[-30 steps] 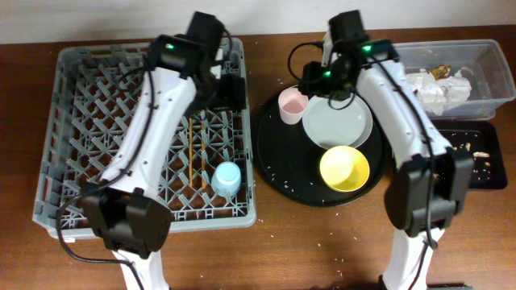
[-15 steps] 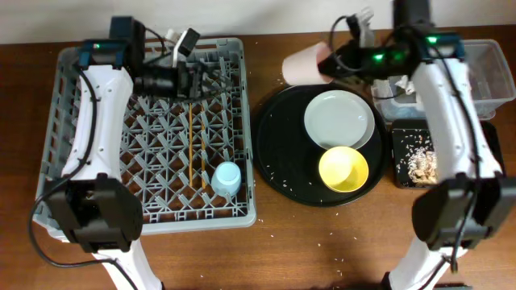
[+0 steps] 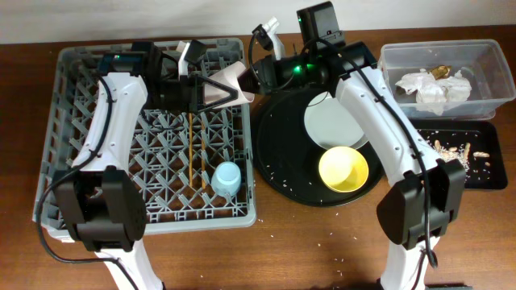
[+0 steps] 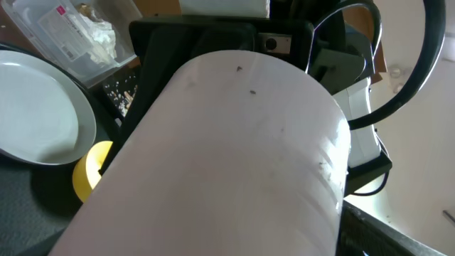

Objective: Sort waste into correct bins and load items into the dishwasher rack

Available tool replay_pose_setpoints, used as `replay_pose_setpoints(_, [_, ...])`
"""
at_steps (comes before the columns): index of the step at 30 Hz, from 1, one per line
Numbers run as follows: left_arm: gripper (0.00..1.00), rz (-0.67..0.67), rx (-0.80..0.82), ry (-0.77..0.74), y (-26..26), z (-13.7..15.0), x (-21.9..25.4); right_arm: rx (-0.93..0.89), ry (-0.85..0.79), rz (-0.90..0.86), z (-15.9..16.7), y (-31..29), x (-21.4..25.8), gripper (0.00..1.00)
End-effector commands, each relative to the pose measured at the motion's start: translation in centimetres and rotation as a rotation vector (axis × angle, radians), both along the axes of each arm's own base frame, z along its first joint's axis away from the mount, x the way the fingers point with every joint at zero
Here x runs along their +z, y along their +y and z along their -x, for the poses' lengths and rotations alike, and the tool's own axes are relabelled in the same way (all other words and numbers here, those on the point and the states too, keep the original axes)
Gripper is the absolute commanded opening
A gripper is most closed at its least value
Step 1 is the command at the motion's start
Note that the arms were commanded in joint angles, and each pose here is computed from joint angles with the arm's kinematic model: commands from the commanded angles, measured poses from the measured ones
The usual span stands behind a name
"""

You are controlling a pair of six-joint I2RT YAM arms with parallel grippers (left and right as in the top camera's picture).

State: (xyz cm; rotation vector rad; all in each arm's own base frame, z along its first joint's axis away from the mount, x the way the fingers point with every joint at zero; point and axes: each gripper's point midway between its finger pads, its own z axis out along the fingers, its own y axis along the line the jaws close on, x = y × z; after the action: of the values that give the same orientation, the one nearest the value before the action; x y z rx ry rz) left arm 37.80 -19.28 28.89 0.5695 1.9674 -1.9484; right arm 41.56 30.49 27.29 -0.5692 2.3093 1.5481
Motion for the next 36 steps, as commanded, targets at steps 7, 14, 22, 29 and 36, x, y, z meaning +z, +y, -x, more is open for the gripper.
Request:
replay_pose_setpoints(7, [0.70,0.028,0.026,-0.010,0.9,-0.3,0.5,-0.042,0.102,0.078,-0.5,0.3,-3.6,0.04])
replay_pose_setpoints(14, [0.78,0.029,0.141,0.095,5.4,-2.1,0.5,-0.058,0.046,0.030,-1.7,1.0,-2.2,0.04])
replay_pose_setpoints(22, [0.72,0.028,0.118,0.114,4.5,-1.7,0.5,-0.115,0.011,0.126,-1.8,2.8,-3.8,0.04])
replay_pose_setpoints(29, [0.74,0.026,0.094,0.124,3.5,-1.2,0.5,-0.105,-0.043,0.096,-2.1,3.9,-2.9,0.04])
replay_pose_setpoints(36, [0.95,0.026,0.091,0.124,3.4,-1.2,0.5,-0.072,-0.042,0.063,-1.3,5.1,-2.3,0.04])
